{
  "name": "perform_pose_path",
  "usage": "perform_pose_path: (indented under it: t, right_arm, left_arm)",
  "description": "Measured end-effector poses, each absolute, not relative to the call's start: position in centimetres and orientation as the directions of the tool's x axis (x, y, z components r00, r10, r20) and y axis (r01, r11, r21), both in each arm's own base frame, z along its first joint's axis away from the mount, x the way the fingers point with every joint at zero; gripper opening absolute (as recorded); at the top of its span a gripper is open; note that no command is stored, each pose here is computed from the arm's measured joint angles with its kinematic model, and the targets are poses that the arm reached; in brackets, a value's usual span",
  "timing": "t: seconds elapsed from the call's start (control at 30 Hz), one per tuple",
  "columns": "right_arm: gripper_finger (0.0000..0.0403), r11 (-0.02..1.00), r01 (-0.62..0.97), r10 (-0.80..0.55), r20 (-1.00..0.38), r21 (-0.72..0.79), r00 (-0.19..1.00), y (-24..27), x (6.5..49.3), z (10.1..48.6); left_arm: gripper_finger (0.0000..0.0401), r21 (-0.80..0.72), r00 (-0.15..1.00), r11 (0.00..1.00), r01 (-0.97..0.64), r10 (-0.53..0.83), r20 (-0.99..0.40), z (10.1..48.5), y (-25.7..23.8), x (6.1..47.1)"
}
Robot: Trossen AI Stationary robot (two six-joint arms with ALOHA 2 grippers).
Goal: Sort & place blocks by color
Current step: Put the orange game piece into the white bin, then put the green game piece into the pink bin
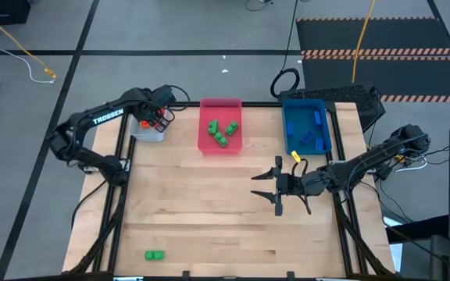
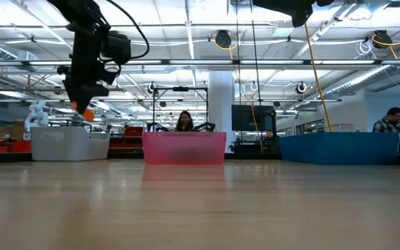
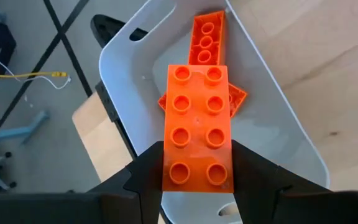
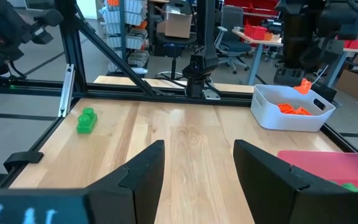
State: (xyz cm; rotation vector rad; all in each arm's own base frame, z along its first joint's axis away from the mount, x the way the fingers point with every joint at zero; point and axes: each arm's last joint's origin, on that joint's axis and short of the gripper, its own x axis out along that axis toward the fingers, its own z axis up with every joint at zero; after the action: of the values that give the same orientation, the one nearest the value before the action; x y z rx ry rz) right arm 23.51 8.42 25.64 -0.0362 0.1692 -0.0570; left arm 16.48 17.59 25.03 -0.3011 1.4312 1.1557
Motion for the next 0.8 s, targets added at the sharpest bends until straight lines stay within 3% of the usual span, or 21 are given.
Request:
perform_pose_path:
  t: [0.2,0.4,0.63,0.8]
  right_arm:
    - [0.0187,0.998,0.054,-0.06,-0.169,-0.042,0.984,8.4,23.5,25.6]
    - [0.0187,0.998,0.054,-0.06,-0.169,-0.042,0.984,8.4,23.5,25.6]
    - [0.0187,0.998,0.054,-0.059,-0.163,-0.039,0.985,8.4,23.5,25.7]
    - [0.0187,0.997,0.052,-0.059,-0.163,-0.049,0.985,8.4,23.5,25.7]
  left_arm:
    - [0.0171,0.462,-0.32,0.559,-0.688,0.338,-0.885,24.5,17.0,16.0]
    - [0.0235,0.472,-0.395,0.58,-0.664,0.265,-0.88,24.2,16.4,15.6]
    - [0.0308,0.434,-0.373,0.612,-0.662,0.233,-0.898,24.1,16.2,15.7]
    - [0.0329,0.335,-0.308,0.705,-0.624,0.172,-0.936,24.0,15.1,16.6]
